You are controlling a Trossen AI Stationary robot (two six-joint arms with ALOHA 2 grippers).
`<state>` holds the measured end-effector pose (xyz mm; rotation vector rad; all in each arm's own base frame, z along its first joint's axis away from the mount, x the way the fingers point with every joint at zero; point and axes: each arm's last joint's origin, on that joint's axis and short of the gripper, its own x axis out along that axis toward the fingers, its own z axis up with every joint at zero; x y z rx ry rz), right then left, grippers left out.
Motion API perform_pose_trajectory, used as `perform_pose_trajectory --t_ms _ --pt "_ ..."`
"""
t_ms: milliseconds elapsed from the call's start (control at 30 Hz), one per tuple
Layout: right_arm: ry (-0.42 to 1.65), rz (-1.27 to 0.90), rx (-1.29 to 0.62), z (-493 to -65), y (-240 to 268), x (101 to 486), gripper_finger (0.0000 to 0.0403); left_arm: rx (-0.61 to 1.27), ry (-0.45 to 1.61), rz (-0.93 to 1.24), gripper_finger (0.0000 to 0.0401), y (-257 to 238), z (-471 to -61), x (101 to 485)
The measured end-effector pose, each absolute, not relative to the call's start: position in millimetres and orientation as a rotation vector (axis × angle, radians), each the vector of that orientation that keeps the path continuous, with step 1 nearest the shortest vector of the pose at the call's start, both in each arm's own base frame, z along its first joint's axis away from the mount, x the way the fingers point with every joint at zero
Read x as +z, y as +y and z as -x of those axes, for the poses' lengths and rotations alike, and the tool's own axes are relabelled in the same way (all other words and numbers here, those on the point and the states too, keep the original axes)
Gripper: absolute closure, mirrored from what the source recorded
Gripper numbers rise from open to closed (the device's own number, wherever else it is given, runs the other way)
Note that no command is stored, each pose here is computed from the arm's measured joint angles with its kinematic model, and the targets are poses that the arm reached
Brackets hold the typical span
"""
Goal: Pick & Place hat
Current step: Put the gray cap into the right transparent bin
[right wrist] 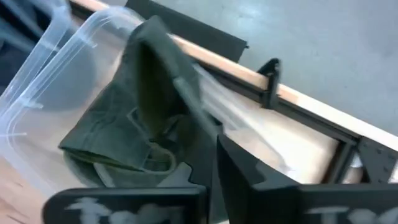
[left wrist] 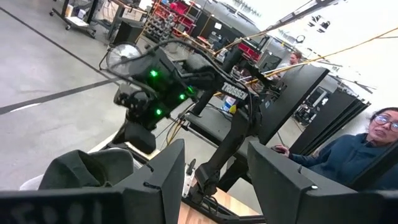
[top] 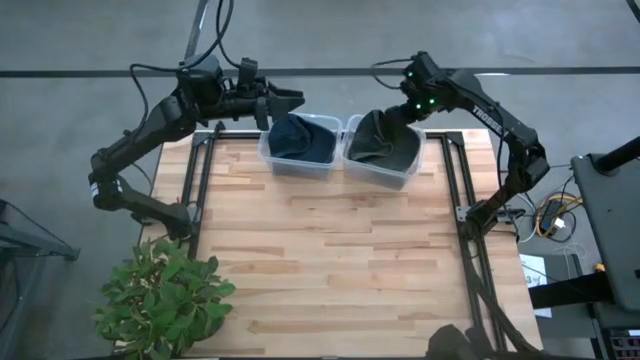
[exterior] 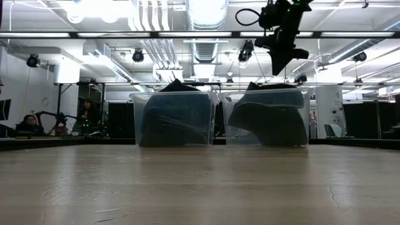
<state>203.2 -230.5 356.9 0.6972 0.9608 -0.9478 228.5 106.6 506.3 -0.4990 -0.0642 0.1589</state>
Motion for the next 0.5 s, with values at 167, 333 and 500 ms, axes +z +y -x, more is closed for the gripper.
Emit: perform_pose_trajectory --t_ms 167,333,500 --pt "1.009 -0.719 -0.947 -206 -230 335 0.0395 0.172 -0.075 0.493 0.0234 107 -228 507" --pt "1.091 -0.741 -0.949 -204 -227 309 0.0395 0.17 -0.084 0.485 0.0234 107 -228 508" --pt "1.138 -0.76 -0.93 -206 -223 281 0.0395 0.167 -0.092 0.482 0.0234 107 -228 509"
